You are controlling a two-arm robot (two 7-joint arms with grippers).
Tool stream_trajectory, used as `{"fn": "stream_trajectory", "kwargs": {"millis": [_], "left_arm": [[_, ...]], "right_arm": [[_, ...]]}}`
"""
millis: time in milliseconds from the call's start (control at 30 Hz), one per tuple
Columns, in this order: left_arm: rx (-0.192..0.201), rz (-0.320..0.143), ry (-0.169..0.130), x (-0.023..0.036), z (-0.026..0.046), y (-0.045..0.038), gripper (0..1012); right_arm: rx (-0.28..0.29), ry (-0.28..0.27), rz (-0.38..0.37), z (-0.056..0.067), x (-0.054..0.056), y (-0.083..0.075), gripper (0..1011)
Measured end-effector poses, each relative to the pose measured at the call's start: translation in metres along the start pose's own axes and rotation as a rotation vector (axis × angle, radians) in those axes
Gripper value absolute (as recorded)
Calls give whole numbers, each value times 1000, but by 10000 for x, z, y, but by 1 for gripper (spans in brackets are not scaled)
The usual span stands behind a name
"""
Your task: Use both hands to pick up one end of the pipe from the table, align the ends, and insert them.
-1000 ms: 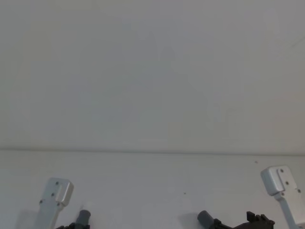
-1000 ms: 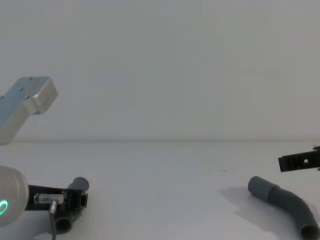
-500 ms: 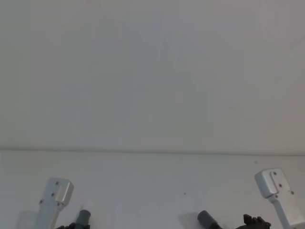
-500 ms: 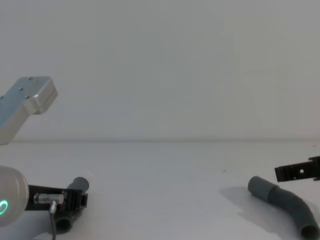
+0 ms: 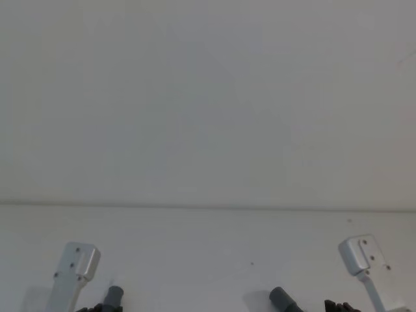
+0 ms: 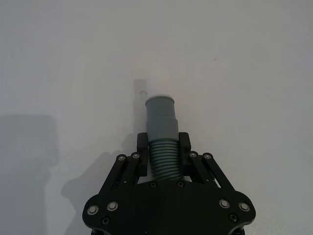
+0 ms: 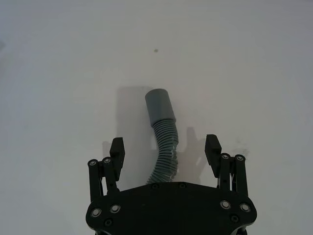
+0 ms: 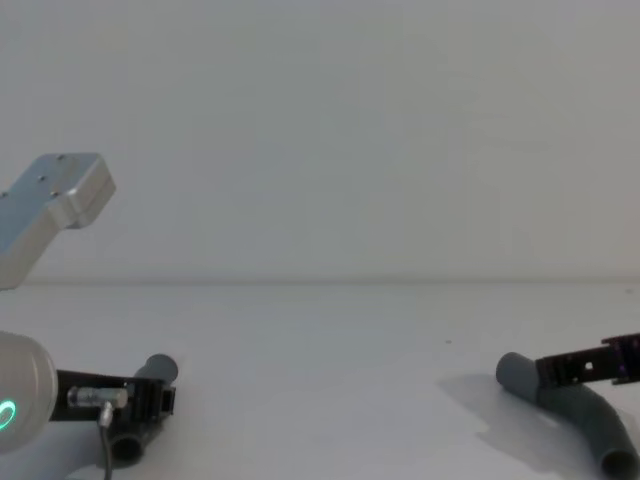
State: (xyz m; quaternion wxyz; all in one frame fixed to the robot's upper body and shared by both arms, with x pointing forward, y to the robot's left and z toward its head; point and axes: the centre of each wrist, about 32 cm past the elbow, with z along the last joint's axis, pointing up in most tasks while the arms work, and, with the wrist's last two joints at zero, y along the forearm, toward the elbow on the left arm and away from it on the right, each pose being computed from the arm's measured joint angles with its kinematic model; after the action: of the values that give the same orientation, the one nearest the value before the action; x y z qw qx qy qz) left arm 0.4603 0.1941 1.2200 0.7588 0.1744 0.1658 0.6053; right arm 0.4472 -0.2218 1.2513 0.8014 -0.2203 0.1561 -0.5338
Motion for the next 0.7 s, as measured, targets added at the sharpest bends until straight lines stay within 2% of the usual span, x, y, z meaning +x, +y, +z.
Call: {"fn": "stream_trajectory", "kwargs": {"millis": [367, 700], "left_arm": [[0, 0, 0, 0, 0, 0, 331], [0, 0, 0, 0, 0, 0, 331]], "right_arm": [[-20, 5, 4, -35, -16, 91, 1001], [-6, -34, -17, -78, -7, 181, 1001]]}}
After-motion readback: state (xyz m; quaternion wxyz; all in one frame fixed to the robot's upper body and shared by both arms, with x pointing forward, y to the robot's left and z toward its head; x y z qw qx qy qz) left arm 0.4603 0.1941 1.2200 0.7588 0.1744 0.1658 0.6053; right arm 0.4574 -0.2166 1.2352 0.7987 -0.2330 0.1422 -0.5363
